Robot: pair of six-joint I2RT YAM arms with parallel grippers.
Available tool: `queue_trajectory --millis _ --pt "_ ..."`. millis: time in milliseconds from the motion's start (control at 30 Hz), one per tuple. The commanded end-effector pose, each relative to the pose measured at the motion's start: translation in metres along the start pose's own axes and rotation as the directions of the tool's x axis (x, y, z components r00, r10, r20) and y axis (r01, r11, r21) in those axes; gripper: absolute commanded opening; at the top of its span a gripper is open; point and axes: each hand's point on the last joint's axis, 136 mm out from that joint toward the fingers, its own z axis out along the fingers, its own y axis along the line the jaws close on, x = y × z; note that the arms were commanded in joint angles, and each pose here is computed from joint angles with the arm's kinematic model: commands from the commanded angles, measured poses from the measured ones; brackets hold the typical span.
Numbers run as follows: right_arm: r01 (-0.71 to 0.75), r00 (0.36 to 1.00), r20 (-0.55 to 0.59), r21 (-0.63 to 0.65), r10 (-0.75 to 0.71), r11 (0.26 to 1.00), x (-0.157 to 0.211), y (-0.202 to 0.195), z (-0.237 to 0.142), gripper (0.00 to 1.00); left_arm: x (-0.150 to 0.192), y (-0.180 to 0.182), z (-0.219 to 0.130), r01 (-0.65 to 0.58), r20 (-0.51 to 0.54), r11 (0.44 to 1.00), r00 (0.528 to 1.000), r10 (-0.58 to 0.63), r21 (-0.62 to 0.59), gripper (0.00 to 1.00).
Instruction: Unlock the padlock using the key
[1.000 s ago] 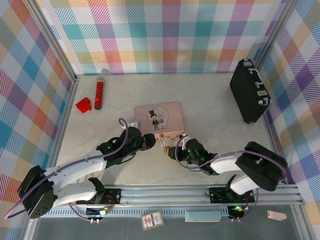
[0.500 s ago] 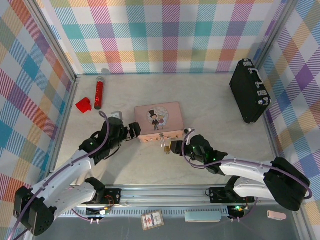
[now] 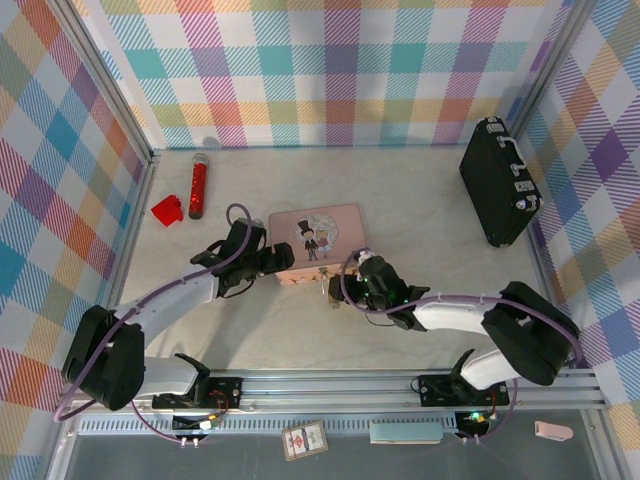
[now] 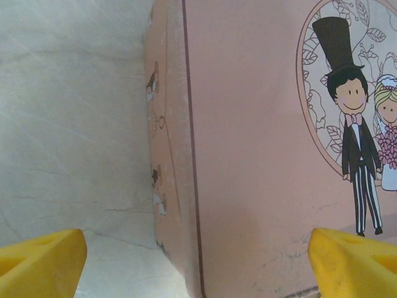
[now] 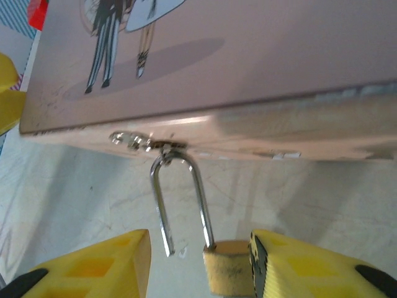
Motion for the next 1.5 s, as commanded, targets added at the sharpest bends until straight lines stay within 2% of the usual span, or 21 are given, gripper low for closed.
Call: queue_trajectory --millis 0,133,400,967,1133,1467 --pt "-0.015 1.0 -0.028 -0.051 0.013 0.999 -0.007 0.007 0.009 0.44 -0.008 -0.012 0.003 0.015 0.005 0.999 1.0 -0.015 0.049 0.89" --pt "0.017 0.997 -0.076 -0.051 -0.021 0.999 -0.003 0.01 0.023 0.42 0.0 -0.012 0.012 0.039 -0.028 0.998 0.999 -0.037 0.055 0.86" --pt "0.018 0.997 -0.078 -0.065 -0.023 0.998 0.002 0.006 0.034 0.39 0.017 -0.005 0.017 0.072 -0.052 0.997 0.996 -0.07 0.034 0.83" --pt "-0.014 0.991 -0.132 -0.096 0.002 0.995 0.02 0.006 0.046 0.2 0.037 0.001 0.014 0.088 -0.067 0.995 0.994 -0.086 0.036 0.83" --pt "-0.029 0.992 -0.123 -0.086 0.019 0.996 0.024 0.002 0.044 0.15 0.039 0.0 0.014 0.088 -0.063 0.996 0.994 -0.086 0.03 0.83" --pt "-0.097 0.995 -0.015 -0.129 0.096 0.987 0.012 0.007 0.038 0.06 0.045 -0.009 0.017 0.099 -0.056 0.994 0.994 -0.096 0.046 0.82"
